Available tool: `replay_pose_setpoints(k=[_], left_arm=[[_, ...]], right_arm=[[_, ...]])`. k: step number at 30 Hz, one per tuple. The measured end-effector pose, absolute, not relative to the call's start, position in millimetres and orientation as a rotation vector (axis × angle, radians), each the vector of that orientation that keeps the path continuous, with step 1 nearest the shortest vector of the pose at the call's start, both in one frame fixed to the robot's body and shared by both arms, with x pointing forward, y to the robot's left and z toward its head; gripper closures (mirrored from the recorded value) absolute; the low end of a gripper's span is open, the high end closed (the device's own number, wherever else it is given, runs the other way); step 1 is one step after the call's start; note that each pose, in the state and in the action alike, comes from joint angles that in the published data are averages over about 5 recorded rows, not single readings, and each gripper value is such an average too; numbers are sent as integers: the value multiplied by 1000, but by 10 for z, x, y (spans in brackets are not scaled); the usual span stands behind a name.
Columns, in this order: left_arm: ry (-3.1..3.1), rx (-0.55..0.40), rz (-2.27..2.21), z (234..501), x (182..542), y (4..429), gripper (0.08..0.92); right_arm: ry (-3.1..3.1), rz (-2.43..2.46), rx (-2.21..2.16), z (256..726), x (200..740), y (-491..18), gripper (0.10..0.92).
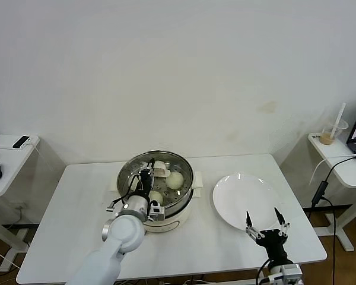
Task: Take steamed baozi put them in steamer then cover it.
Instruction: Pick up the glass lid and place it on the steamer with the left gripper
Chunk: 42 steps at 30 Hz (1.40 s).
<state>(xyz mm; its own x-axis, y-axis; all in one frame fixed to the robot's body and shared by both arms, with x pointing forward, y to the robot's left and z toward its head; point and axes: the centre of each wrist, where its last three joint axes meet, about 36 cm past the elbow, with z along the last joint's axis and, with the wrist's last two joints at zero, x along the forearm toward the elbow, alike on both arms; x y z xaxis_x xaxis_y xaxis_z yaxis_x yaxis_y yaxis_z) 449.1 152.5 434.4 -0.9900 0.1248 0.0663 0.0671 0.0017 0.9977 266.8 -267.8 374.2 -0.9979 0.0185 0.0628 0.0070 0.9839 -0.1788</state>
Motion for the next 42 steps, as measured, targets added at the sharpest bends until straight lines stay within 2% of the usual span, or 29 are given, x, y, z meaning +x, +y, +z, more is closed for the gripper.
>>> replay_pose_setpoints(k=[8, 11, 22, 33, 36, 42], left_arm=[[2206, 212, 2171, 4348, 4478, 1507, 856], [2214, 216, 2166, 4335, 4463, 1495, 829], [2228, 206, 2117, 4397, 4374, 1527, 522], [2229, 223, 2017, 4484, 4025, 1667, 215], [2244, 231, 1959, 4520, 3909, 1710, 183], [2343, 265, 1766, 4567, 3626, 1789, 177]], right_arm=[[-3064, 274, -14, 3735, 2673, -2663, 200], [-3063, 276, -13, 3735, 2672, -2665, 200], [-3062, 276, -6, 3734, 2673, -2654, 200], [-3055, 278, -8, 3723, 2663, -2690, 200], [-3053, 276, -8, 3710, 2663, -2711, 200], [-3041, 277, -6, 3668, 2636, -2799, 200]])
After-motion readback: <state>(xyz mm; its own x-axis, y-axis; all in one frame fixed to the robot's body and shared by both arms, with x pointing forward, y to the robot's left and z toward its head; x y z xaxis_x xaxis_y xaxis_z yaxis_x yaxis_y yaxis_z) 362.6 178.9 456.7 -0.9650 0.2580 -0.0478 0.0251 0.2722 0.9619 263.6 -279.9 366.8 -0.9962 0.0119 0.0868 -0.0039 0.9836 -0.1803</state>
